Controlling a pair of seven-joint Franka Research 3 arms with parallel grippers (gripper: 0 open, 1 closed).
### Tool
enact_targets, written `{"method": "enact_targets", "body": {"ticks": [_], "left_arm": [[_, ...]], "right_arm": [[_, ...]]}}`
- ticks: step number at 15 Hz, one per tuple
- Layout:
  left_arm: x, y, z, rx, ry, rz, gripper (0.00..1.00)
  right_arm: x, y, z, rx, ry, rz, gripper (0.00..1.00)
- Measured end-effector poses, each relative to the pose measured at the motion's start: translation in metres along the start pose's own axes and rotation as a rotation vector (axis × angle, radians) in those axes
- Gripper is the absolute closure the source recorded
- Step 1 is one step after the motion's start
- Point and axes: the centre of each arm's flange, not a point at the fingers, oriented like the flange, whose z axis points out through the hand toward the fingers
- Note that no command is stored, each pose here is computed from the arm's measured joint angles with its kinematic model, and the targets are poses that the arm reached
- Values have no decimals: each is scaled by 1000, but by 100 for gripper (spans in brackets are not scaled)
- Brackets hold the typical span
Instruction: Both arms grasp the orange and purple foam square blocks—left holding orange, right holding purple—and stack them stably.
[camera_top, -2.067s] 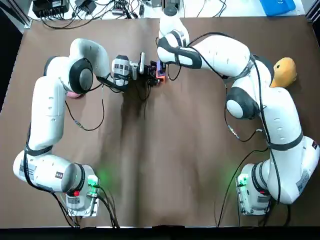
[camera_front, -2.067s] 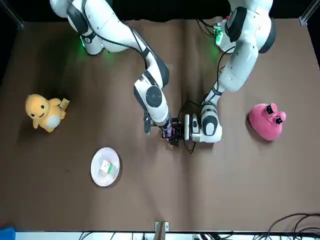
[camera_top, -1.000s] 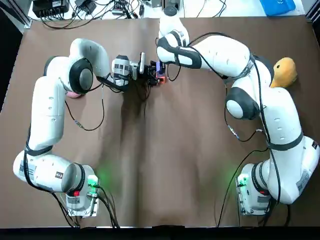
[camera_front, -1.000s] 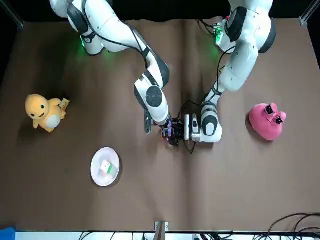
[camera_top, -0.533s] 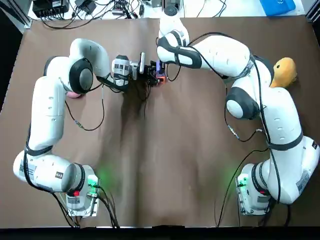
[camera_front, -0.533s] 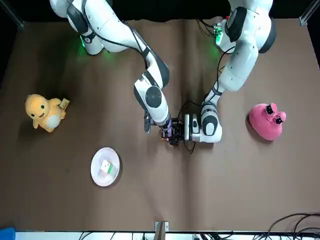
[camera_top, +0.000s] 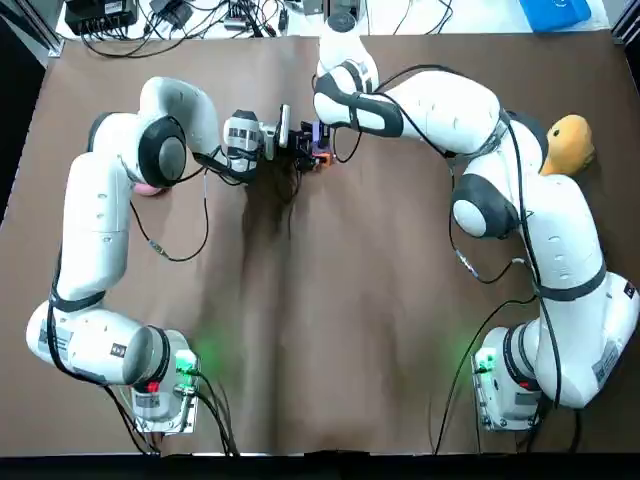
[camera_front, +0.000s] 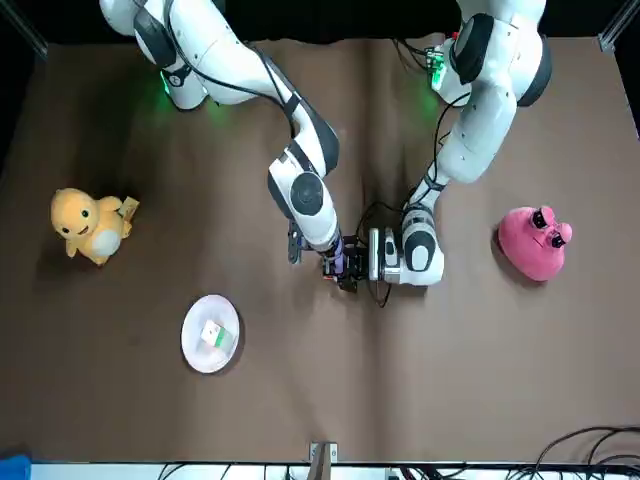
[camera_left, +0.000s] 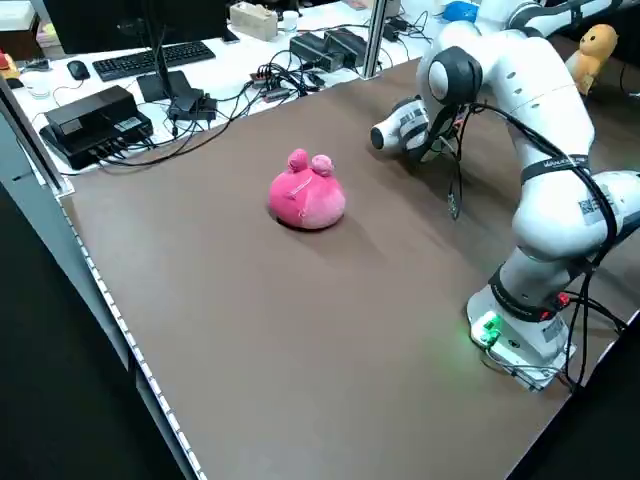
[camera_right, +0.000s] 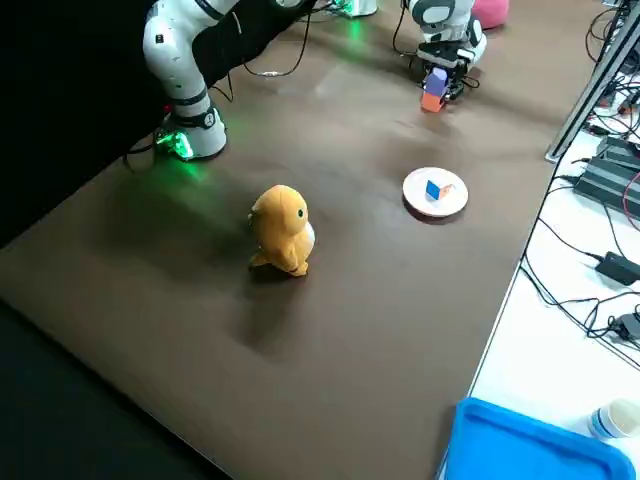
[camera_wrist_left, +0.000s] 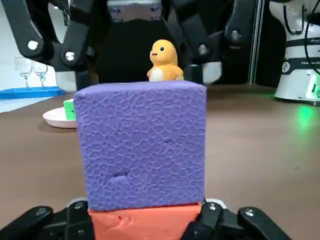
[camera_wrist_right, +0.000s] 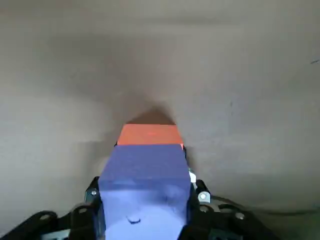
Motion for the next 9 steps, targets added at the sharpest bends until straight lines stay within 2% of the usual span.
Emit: {"method": "enact_targets", "body": {"ticks": [4, 9], "left_arm": [[0, 0, 0, 0, 0, 0, 35], [0, 0, 0, 0, 0, 3, 35]], "right_arm": [[3, 3, 7, -12, 10, 2, 1], [4, 3, 8, -14, 13, 3, 0]]}}
